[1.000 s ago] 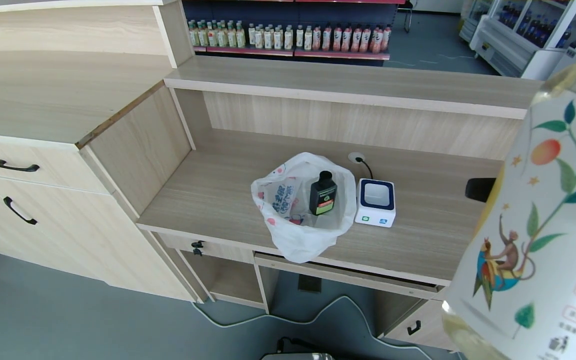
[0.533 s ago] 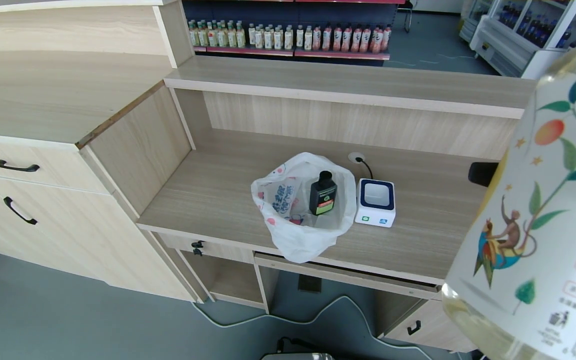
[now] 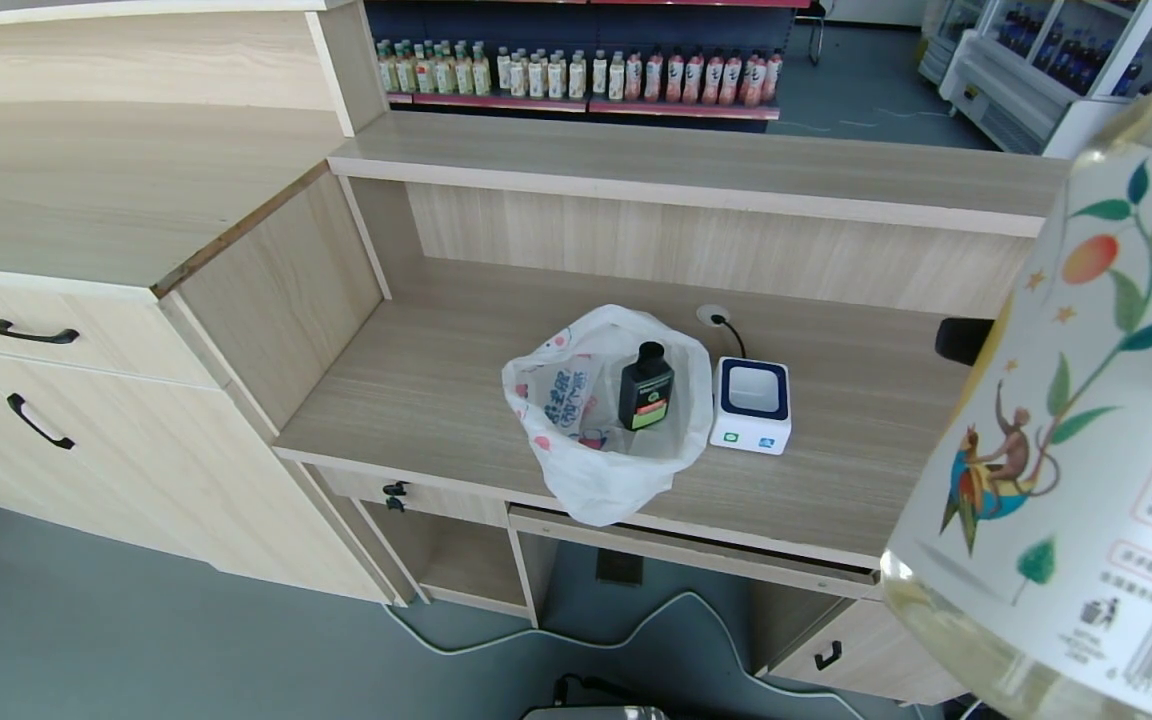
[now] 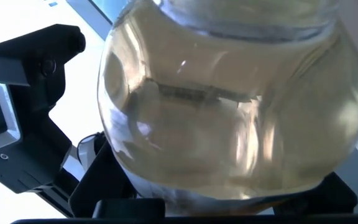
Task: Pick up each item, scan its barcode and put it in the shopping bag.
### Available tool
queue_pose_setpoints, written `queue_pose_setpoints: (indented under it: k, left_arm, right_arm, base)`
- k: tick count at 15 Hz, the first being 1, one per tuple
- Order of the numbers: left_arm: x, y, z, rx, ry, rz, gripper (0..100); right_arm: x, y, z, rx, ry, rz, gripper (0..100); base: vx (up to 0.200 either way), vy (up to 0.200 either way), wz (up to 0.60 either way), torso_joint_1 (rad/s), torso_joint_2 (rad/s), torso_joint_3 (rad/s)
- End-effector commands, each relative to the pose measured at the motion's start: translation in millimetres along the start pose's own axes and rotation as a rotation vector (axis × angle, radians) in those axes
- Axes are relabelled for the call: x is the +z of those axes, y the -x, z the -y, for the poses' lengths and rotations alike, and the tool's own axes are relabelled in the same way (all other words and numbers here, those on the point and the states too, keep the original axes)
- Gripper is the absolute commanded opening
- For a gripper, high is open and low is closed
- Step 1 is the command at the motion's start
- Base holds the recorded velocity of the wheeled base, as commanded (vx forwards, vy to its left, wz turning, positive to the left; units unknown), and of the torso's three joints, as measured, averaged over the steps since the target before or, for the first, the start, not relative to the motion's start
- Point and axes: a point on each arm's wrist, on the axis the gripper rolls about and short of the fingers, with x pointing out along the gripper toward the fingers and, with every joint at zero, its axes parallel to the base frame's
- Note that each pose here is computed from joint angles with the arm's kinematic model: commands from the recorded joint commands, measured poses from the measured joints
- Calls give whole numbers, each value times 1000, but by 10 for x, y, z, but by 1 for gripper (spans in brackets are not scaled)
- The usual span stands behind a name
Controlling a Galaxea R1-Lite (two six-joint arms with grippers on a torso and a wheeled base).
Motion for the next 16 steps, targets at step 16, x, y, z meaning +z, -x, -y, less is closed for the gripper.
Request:
queue_pose_setpoints:
  k: [16]
  left_arm:
    - [0, 0, 0, 0, 1, 1, 100]
  right_arm:
    - [-261, 1501, 1488, -1011, 1102, -405, 0]
  base:
    - [0, 0, 0, 0, 0, 0]
